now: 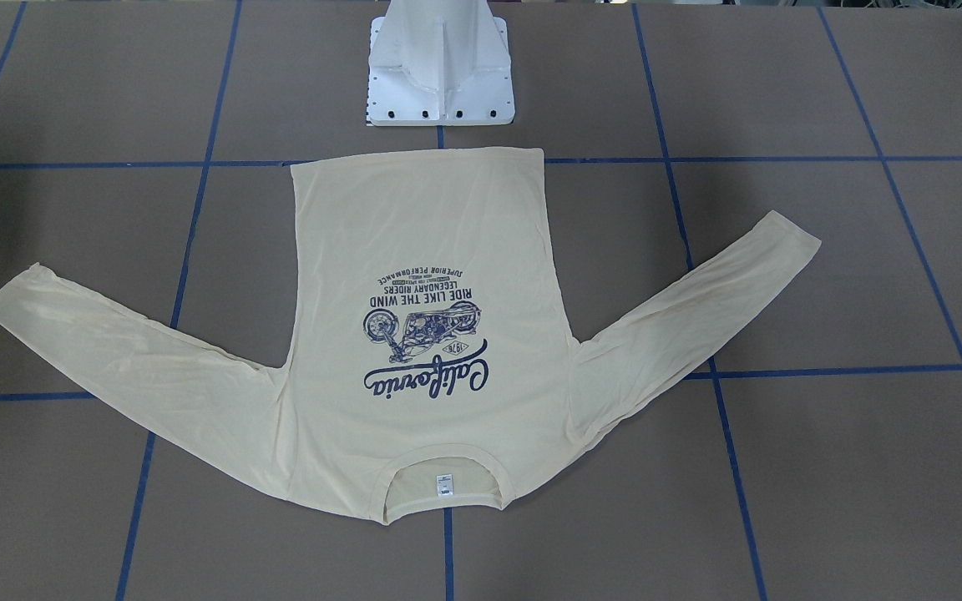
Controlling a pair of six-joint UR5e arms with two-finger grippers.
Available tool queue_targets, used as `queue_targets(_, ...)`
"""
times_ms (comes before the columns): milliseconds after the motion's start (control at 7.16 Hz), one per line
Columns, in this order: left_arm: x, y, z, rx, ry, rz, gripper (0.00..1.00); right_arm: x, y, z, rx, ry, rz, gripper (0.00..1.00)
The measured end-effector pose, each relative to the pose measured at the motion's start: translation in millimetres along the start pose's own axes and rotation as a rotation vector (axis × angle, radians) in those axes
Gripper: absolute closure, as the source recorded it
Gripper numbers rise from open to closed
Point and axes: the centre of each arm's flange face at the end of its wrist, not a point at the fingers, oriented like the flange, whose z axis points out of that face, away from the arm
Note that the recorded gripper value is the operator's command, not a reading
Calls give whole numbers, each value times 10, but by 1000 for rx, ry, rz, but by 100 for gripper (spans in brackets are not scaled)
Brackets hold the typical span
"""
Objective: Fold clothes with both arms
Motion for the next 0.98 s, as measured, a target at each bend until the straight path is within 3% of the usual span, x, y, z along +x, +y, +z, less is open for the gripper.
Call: queue_targets(978,0,36,24,-5,9,4,0,-47,150,-42,4,-30,-13,0)
